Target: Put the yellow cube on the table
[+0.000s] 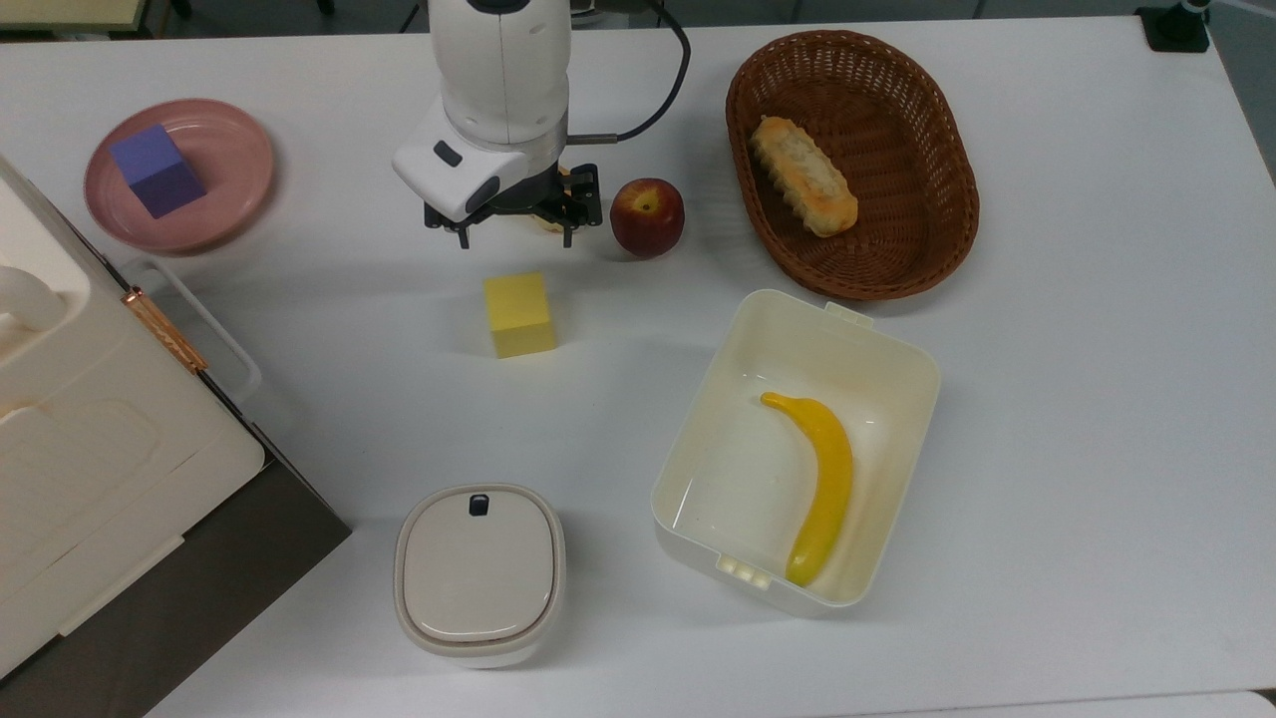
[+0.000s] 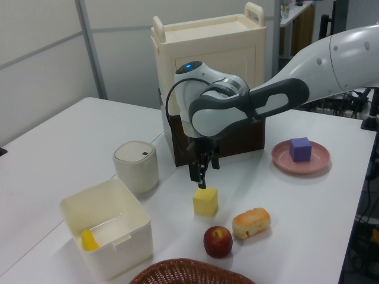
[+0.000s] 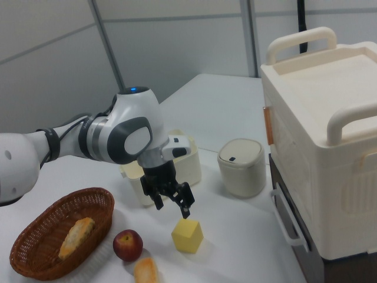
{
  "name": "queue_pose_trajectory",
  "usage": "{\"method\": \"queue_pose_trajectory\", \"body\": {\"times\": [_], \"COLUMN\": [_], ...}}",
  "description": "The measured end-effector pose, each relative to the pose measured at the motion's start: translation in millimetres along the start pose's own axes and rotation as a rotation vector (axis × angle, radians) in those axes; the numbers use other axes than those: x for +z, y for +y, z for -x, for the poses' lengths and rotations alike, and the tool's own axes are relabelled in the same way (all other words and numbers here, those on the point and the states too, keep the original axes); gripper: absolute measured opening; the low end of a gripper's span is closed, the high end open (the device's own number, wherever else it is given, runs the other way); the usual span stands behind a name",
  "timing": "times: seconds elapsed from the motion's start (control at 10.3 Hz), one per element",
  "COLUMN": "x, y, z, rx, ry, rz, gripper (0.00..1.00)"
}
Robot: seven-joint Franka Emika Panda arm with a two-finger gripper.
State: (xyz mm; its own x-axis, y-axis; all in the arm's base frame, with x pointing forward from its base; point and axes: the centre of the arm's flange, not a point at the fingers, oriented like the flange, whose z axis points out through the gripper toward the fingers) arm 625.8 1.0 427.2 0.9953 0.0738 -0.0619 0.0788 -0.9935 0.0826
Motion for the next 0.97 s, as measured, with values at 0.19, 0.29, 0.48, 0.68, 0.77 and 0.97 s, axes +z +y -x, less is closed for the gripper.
{"method": "queue_pose_trajectory", "body": {"times": [0.19,0.29,0.48,0.68,0.77,0.97], "x": [-30.1,-55.4,-96.5,-121.4,-130.0,-134.6], "y": [-7.0,-10.6,-10.9,-15.2,-14.3,-12.2], "z": [-3.9,-0.2,25.3,45.8,53.0,59.9], "rx": [0.06,0.113,0.155,0.19,0.201,0.217], "ry": [0.057,0.1,0.092,0.069,0.064,0.043], "rz": [0.008,0.021,0.064,0.006,-0.018,-0.063], "gripper": [1.0,1.0,1.0,1.0,1.0,1.0]}}
